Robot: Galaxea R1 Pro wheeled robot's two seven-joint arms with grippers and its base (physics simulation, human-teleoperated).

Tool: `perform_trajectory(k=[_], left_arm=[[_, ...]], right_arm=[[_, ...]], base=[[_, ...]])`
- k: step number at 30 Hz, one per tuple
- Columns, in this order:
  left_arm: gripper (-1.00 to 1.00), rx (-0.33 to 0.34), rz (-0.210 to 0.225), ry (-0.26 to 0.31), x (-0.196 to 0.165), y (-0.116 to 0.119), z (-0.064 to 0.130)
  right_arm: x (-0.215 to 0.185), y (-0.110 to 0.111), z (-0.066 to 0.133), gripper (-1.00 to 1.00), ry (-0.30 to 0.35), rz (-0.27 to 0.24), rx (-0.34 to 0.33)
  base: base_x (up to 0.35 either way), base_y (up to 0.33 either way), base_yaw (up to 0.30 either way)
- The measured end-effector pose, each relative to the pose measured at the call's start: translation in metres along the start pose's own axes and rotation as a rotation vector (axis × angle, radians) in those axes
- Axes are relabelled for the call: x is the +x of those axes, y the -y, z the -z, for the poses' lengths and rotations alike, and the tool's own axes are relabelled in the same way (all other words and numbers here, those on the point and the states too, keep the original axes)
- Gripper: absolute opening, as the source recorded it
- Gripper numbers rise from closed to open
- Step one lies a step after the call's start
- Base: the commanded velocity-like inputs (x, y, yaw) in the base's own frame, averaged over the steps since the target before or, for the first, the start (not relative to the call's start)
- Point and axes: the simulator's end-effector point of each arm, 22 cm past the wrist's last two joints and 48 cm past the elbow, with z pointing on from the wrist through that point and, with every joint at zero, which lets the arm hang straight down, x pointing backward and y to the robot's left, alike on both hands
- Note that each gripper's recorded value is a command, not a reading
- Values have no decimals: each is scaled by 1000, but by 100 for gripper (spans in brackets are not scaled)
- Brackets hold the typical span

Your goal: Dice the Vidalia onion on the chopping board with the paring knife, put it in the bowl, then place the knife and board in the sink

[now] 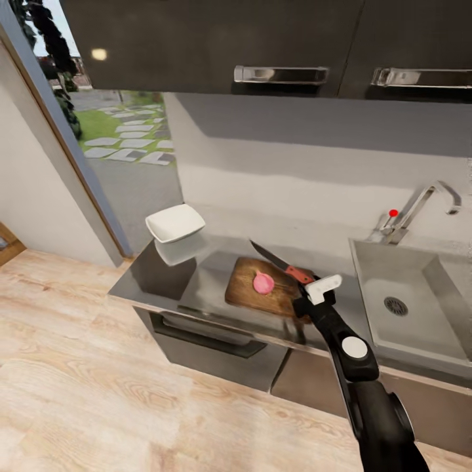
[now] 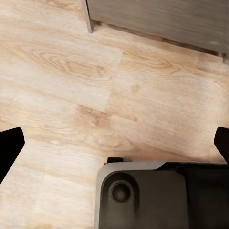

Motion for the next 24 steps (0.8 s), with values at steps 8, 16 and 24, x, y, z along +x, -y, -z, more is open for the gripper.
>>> perform_trajectory(k=[8,16,24], left_arm=[[100,0,0,-1,1,0,1],[100,-1,0,-3,2,0,1],[100,-4,-3,-27,12,-2,3]], right_arm=[[9,21,3,-100,-16,-14,46],[3,47,6,-100,24,-3,166],[9,64,9,-100,27,61,273]], base=[[-60,0,0],[-2,0,0],[0,0,0]])
